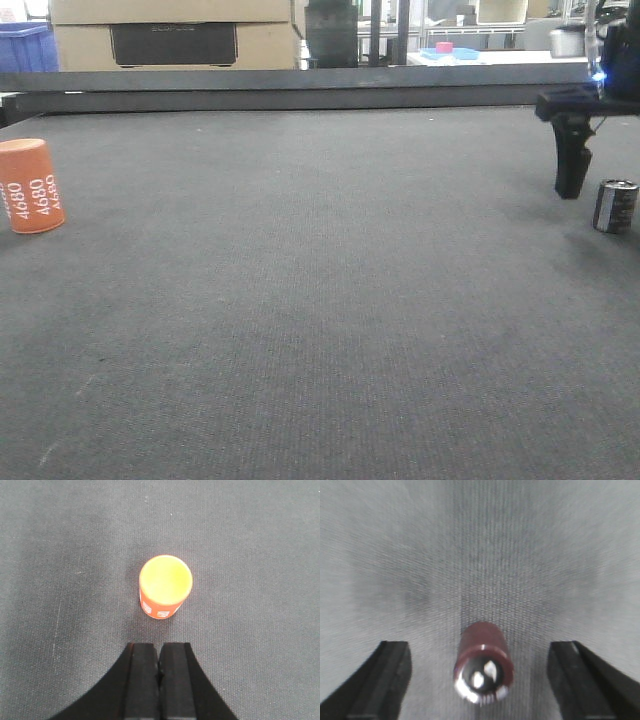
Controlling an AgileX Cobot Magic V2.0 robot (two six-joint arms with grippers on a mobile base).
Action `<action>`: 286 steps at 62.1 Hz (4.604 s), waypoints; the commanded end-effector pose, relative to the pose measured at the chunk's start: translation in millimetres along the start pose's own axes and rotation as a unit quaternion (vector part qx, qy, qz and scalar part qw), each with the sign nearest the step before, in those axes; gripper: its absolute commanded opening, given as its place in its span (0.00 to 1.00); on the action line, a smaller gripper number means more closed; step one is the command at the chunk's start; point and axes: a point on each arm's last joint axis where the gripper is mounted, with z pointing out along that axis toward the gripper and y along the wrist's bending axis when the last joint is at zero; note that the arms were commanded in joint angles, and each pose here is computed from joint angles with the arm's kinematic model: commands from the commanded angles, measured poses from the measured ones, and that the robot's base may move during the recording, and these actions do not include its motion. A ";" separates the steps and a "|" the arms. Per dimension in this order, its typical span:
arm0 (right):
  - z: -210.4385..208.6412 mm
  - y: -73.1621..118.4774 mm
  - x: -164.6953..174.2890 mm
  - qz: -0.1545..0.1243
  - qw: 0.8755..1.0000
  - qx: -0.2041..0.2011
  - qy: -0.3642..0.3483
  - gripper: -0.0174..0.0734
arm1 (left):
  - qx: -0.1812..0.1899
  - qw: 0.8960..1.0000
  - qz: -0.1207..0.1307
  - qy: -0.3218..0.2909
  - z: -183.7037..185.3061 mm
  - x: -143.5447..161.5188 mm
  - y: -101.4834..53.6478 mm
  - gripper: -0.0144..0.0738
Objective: Place cylindrical capacitor in blue bin on shelf
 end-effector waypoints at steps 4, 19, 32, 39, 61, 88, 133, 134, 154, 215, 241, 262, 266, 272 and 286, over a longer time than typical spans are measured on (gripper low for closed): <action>6.4 -2.0 -0.5 -0.005 1.000 0.008 0.016 0.63 | 0.002 1.000 -0.006 -0.007 -3.2 -2.1 0.1 0.04; 6.4 -2.0 -0.9 -0.005 1.000 0.008 0.013 0.63 | 0.002 1.000 -0.006 -0.007 -3.2 -2.1 0.1 0.04; 8.0 -2.5 -2.1 -0.006 1.000 0.010 0.009 0.60 | 0.002 1.000 -0.006 -0.007 -3.2 -2.1 0.1 0.04; 10.0 -2.6 -2.2 -0.006 1.000 0.010 0.012 0.50 | 0.002 1.000 -0.006 -0.006 -3.2 -1.9 0.1 0.04; 10.0 -2.8 -2.6 -0.006 1.000 0.011 0.009 0.01 | 0.002 1.000 -0.006 -0.013 -3.3 -3.2 0.1 0.04; 9.9 -2.8 -0.7 -0.006 1.000 0.011 0.020 0.01 | -0.005 1.000 0.002 -0.015 3.9 -39.1 -0.7 0.42; 9.9 -2.9 0.8 -0.006 1.000 0.011 0.028 0.01 | -0.013 0.994 0.007 0.112 99.6 -58.4 -1.9 0.73; 9.9 -2.9 0.8 -0.006 1.000 0.011 0.028 0.01 | -0.013 0.994 0.007 0.113 100.5 -58.1 -1.9 0.73; 9.9 -2.9 0.1 -0.006 1.000 0.011 0.024 0.01 | -0.008 0.993 0.019 0.116 106.3 -56.7 -8.5 0.73; -10.0 -1.1 1.1 -0.008 1.000 0.010 -0.001 0.01 | -0.016 0.987 0.034 0.158 127.3 -45.7 -14.0 0.04; -92.6 2.9 8.2 -0.013 0.986 0.005 -0.165 0.01 | 0.028 0.998 0.044 0.046 51.2 -65.2 -23.6 0.04; -107.3 0.6 53.1 -0.013 0.957 0.003 -0.290 0.01 | 0.049 0.995 0.028 -0.087 15.4 -31.4 -26.3 0.04; -107.5 -0.2 64.8 -0.012 0.945 0.002 -0.325 0.01 | 0.048 0.992 0.025 -0.116 9.8 -20.4 -24.4 0.04; -103.2 -2.0 86.8 -0.012 0.929 0.001 -0.370 0.01 | 0.049 0.987 0.019 -0.153 2.7 -1.5 -21.4 0.04; -100.8 -5.2 141.1 -0.012 0.911 0.001 -0.412 0.01 | 0.048 0.975 0.015 -0.218 -28.4 43.8 -14.2 0.04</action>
